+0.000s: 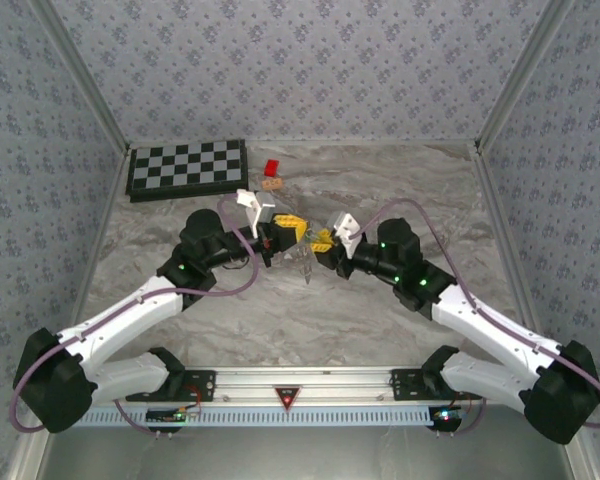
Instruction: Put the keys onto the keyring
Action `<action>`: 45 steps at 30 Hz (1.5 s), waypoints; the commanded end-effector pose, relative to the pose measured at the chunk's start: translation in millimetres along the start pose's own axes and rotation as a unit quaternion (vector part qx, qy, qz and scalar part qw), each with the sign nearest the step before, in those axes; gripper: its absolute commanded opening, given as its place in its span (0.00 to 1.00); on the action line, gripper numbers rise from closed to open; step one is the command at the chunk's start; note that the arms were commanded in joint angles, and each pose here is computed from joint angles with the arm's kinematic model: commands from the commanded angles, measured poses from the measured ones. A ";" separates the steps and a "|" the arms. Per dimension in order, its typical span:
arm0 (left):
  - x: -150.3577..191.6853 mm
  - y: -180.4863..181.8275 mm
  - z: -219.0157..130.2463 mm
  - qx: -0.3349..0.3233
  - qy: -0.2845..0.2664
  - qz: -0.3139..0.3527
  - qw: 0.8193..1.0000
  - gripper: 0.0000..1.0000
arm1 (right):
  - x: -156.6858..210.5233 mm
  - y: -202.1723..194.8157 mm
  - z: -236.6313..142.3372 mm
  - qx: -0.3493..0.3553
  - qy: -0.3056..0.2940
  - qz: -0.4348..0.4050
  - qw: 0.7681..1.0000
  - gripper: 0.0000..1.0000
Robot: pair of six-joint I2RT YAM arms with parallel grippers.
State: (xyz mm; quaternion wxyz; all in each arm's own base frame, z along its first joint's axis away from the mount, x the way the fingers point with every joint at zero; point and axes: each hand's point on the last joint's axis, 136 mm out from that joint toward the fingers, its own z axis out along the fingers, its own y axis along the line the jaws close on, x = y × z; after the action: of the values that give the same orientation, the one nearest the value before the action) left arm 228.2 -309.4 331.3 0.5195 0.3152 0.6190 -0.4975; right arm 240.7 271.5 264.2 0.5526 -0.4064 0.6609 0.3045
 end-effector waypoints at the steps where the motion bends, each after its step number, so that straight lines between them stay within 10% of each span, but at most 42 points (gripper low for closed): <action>1: -22.9 -11.5 -4.9 0.012 -0.042 0.021 0.999 0.00 | -14.9 -3.3 -12.1 -0.010 -0.048 0.042 0.998 0.26; 12: -26.3 -8.7 -4.5 0.004 -0.051 0.018 0.999 0.00 | -65.7 -13.8 -23.3 -0.070 -0.171 0.135 0.974 0.31; 35: -33.4 -10.4 -7.0 0.000 -0.057 0.028 0.998 0.00 | -78.3 3.7 4.0 -0.147 -0.169 0.175 0.959 0.28; 45: -33.8 -10.3 -7.3 -0.001 -0.058 0.029 0.998 0.00 | -75.9 12.2 6.1 -0.173 -0.161 0.175 0.956 0.06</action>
State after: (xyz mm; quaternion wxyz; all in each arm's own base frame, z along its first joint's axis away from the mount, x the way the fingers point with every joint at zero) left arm 235.0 -305.0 330.8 0.5308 0.2966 0.6271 -0.4869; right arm 247.4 292.0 321.5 0.5126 -0.2960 0.5869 0.5524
